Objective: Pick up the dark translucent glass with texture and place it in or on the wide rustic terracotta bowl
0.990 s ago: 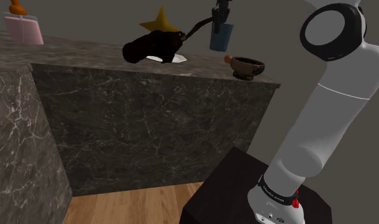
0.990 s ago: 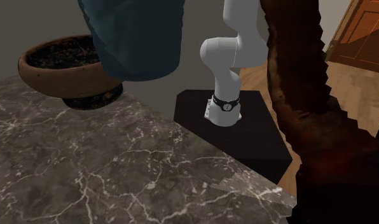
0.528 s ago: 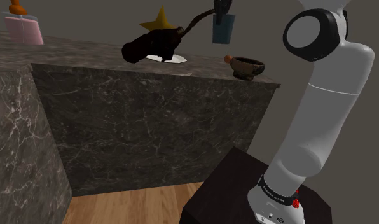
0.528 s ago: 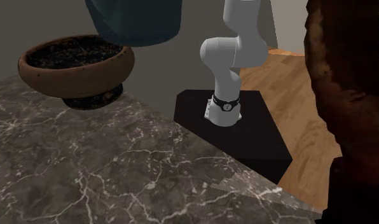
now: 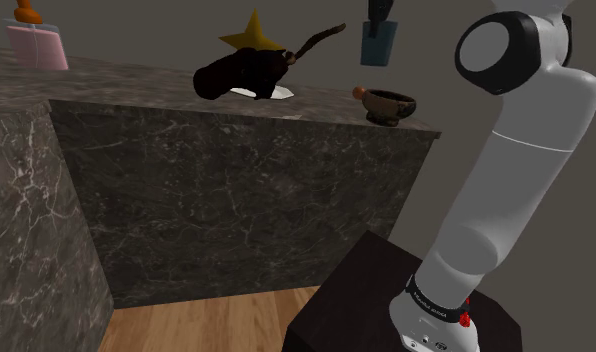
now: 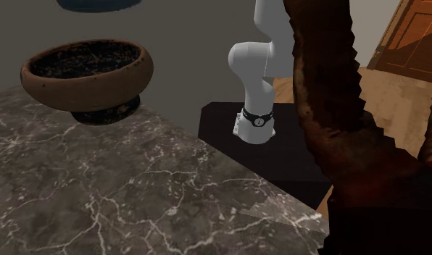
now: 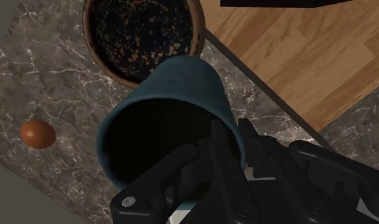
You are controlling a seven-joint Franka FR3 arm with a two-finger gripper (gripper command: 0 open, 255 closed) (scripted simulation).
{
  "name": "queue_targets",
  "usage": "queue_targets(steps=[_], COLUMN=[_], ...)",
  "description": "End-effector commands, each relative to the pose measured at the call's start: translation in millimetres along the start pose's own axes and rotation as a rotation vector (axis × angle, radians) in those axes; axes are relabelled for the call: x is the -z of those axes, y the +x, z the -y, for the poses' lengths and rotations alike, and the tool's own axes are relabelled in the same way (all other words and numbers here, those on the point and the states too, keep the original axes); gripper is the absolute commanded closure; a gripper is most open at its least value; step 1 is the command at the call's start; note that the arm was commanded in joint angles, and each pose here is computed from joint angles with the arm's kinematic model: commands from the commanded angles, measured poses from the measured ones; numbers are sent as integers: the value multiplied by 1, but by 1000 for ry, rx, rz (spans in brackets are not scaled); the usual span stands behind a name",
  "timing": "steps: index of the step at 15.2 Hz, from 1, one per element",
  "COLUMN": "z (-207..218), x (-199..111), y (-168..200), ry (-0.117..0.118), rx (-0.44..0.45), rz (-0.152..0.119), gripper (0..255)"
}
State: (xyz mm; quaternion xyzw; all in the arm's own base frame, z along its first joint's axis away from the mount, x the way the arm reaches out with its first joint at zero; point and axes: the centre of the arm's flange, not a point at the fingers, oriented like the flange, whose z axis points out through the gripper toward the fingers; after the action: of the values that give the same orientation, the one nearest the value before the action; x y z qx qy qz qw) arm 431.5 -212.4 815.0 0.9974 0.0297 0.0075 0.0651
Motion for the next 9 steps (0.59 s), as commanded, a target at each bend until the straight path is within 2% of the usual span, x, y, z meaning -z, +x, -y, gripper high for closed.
queue_targets(steps=[1, 7, 9], z=[-19, -86, -84], x=[2, 7, -3], y=[-20, -76, -77], ry=[0, 0, 0], rx=[2, 2, 2], rz=[0, 0, 0], gripper=[255, 255, 255])
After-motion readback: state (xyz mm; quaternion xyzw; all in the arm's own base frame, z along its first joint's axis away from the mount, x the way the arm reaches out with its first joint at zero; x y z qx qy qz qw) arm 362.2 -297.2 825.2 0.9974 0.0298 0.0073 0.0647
